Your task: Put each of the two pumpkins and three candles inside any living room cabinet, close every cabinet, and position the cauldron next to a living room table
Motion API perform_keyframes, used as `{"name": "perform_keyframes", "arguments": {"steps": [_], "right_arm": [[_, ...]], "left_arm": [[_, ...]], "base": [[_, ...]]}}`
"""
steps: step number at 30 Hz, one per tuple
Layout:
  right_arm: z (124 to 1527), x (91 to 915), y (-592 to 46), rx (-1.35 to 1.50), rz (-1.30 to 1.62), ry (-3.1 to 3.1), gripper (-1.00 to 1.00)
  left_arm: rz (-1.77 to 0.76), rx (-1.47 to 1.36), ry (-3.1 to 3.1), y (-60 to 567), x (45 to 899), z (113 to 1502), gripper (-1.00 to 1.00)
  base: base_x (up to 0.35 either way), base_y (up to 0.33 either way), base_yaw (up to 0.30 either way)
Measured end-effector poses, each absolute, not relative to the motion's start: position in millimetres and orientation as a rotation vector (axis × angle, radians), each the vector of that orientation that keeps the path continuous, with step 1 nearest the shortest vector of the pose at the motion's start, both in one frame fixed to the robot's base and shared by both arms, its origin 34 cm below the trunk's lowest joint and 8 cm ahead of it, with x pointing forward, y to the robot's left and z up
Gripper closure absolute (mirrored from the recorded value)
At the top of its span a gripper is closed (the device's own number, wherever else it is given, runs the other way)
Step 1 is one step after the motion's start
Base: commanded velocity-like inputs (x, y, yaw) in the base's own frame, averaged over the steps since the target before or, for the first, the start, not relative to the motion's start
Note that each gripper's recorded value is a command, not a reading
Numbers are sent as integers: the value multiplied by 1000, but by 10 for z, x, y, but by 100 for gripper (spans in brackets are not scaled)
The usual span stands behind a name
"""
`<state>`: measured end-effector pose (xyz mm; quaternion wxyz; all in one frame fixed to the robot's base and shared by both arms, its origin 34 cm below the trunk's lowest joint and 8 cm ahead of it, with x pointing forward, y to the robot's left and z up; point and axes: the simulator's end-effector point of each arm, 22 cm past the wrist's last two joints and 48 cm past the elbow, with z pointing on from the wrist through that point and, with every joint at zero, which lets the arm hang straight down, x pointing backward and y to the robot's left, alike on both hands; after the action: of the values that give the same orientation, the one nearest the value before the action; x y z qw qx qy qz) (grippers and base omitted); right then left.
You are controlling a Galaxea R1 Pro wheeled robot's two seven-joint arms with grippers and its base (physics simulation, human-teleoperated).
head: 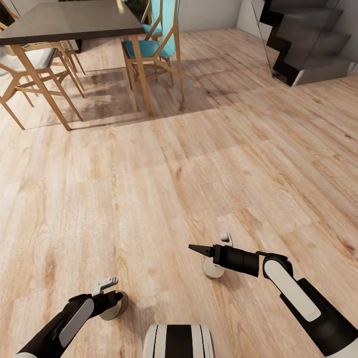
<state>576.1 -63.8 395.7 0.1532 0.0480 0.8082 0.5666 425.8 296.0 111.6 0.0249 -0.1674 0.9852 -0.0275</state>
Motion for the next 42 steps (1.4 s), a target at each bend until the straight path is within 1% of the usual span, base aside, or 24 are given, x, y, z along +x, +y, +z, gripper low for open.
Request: {"name": "perform_keyframes", "arguments": {"steps": [19, 27, 33, 37, 42], "right_arm": [[3910, 5756, -659, 151, 1621, 2328, -100], [4078, 5789, -661, 128, 1614, 2304, -100], [4173, 5810, -669, 110, 1592, 2299, -100], [4225, 5828, -684, 100, 1569, 2299, -100], [4121, 5878, -785, 113, 1435, 2370, -100]], "left_arm": [[-85, -532, 3044, 2982, 4266, 1120, 100], [-103, -532, 3005, 2978, 4428, 1262, 100], [-163, -491, 2950, 2893, 4758, 1517, 100], [-231, -417, 2937, 2767, 4988, 1786, 100], [-287, -353, 2885, 2923, 5444, 2415, 100]], "base": [[0, 0, 0], [0, 0, 0], [0, 0, 0], [0, 0, 0], [0, 0, 0]]}}
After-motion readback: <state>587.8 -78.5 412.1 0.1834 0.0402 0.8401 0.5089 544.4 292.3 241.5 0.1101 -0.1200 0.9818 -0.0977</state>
